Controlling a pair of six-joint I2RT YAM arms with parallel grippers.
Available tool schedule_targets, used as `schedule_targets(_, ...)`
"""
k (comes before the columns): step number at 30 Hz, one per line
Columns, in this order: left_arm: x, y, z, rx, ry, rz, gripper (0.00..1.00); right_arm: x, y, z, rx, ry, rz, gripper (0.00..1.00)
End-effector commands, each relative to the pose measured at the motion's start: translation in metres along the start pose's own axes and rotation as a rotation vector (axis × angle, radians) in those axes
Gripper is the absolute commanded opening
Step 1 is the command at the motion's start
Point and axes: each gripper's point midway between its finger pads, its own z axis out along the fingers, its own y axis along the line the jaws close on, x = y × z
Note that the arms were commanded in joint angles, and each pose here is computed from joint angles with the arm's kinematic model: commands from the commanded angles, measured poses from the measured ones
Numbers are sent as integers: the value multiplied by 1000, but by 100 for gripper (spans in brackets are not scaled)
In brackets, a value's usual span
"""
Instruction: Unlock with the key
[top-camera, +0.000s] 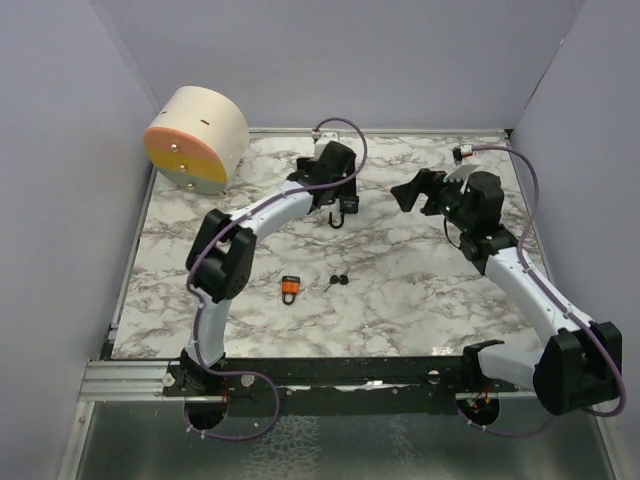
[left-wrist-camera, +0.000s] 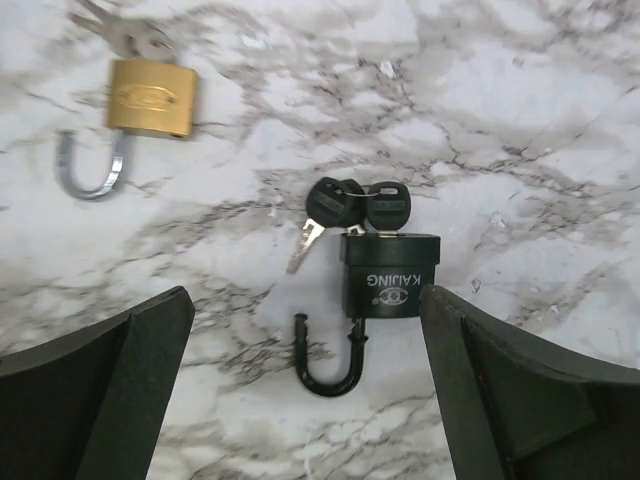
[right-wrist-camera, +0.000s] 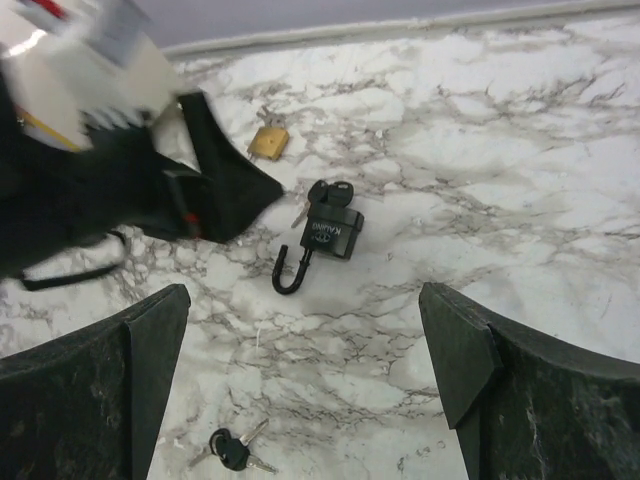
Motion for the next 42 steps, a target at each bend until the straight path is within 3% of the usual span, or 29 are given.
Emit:
schedule_targets(1,-89,27,-74,99,-266,-86,99,58,2,16,-88,202,33,99)
schedule_targets(3,-80,36,-88,145,-263,-72,99,86,7,22,-145,310,64,97)
schedule_targets(6,-35,55,-99,162,-195,-34,99,122,21,31,-181,439,37,91)
schedule_targets(12,38,99,-115,97,-86,-42,97,169,51,29,-176,590,-50,90)
schedule_targets(15,54,117,-124,48,-69,-41,96,190,69,21,-207,646,-101,83)
schedule_targets(26,68,138,-137,-13,-66,-84,95,240,93,4,-228,753,-276,59)
schedule_targets(42,67,153,-141,-74,-100,-124,94,261,102,19,-244,791,-412,39)
